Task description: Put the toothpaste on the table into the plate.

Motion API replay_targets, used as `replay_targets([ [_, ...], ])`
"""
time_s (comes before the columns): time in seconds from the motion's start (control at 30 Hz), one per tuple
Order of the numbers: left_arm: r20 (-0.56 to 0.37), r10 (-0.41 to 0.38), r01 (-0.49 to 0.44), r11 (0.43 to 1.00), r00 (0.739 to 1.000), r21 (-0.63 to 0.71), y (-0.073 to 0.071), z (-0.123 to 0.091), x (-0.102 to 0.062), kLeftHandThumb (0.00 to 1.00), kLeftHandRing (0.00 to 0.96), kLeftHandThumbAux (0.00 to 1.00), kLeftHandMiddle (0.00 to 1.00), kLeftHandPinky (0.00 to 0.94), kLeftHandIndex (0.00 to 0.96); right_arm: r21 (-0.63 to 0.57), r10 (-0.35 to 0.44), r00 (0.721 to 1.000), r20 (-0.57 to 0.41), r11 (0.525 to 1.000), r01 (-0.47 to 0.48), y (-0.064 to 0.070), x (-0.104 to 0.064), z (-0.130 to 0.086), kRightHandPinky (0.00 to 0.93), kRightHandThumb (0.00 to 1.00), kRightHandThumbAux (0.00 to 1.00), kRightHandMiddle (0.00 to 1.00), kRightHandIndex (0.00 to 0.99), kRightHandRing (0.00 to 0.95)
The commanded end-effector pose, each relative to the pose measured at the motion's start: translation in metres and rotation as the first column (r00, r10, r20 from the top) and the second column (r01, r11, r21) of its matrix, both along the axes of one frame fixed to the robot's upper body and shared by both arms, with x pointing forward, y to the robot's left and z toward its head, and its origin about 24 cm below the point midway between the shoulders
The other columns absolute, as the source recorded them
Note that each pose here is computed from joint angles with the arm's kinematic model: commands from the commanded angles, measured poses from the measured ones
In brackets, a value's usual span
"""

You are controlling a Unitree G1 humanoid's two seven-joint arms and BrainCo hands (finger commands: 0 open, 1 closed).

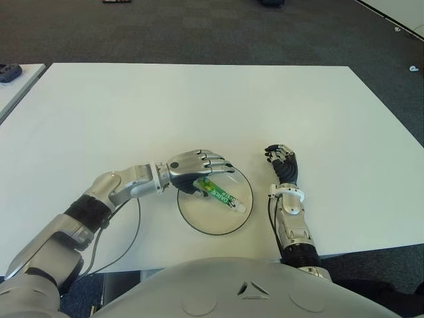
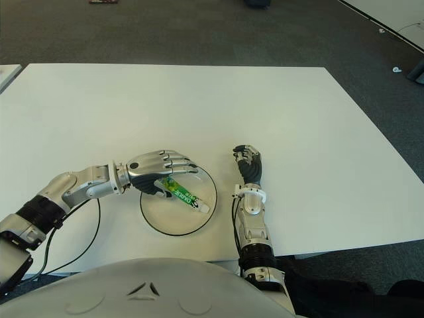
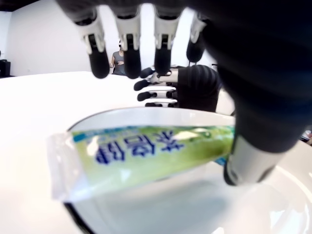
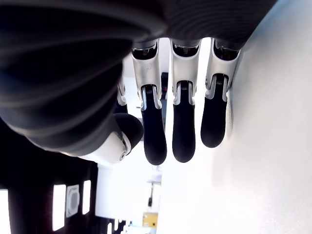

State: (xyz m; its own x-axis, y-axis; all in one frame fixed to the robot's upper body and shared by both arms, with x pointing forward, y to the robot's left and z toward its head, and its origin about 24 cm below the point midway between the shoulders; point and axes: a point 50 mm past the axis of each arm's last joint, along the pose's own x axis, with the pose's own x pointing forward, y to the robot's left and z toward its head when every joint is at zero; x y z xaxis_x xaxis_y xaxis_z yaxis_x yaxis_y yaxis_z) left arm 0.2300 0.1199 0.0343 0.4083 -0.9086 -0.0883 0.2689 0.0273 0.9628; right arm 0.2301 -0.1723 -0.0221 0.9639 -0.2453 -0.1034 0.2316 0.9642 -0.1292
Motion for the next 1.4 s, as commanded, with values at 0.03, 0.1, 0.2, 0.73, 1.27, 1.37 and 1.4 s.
replay_targets([
  [0.03,-0.008,0.027,-0.027,1.000,1.000,0.002,0.004,0.003,0.003,0.041,0.129,0.763,0.140,0.109,0.039,0.005,-0.004,1.000,-0.031,1.000,0.004,0.000,0.000,-0.004,0.447,0.708,0.730,0.458,0.428,0.440],
  [0.1,-0.009,0.035,-0.035,0.999,0.999,-0.013,0.004,0.004,0.004,0.017,0.122,0.761,0.136,0.093,0.038,0.005,-0.005,1.000,-0.029,1.000,0.006,0.000,0.000,-0.003,0.452,0.708,0.730,0.459,0.428,0.442],
  [0.2,-0.013,0.055,-0.056,0.996,0.998,-0.070,0.005,0.009,0.005,0.006,0.120,0.753,0.138,0.090,0.038,0.008,-0.005,1.000,-0.024,1.000,0.005,0.001,0.000,-0.003,0.454,0.708,0.730,0.458,0.427,0.443],
  [0.73,-0.067,0.215,-0.226,0.921,0.974,-0.318,0.023,0.038,0.021,0.000,0.148,0.728,0.159,0.188,0.055,0.008,0.010,1.000,-0.018,1.000,-0.010,0.001,0.000,-0.002,0.461,0.707,0.731,0.464,0.427,0.454],
  [1.27,-0.438,0.409,-0.599,0.547,0.801,-0.585,0.054,0.016,0.032,0.000,0.158,0.752,0.168,0.180,0.104,0.000,0.011,1.000,-0.025,1.000,-0.011,0.001,0.001,-0.003,0.457,0.705,0.732,0.455,0.426,0.448],
  [1.37,-0.482,0.432,-0.640,0.397,0.763,-0.658,0.059,0.011,0.034,0.000,0.168,0.756,0.176,0.178,0.109,-0.003,0.009,1.000,-0.028,1.000,-0.009,0.001,0.001,-0.003,0.464,0.705,0.732,0.459,0.426,0.451],
  [1.4,-0.488,0.434,-0.643,0.367,0.757,-0.672,0.060,0.011,0.033,0.000,0.175,0.752,0.184,0.181,0.113,-0.003,0.009,1.000,-0.029,1.000,-0.009,0.001,0.002,-0.003,0.469,0.705,0.732,0.462,0.426,0.453],
])
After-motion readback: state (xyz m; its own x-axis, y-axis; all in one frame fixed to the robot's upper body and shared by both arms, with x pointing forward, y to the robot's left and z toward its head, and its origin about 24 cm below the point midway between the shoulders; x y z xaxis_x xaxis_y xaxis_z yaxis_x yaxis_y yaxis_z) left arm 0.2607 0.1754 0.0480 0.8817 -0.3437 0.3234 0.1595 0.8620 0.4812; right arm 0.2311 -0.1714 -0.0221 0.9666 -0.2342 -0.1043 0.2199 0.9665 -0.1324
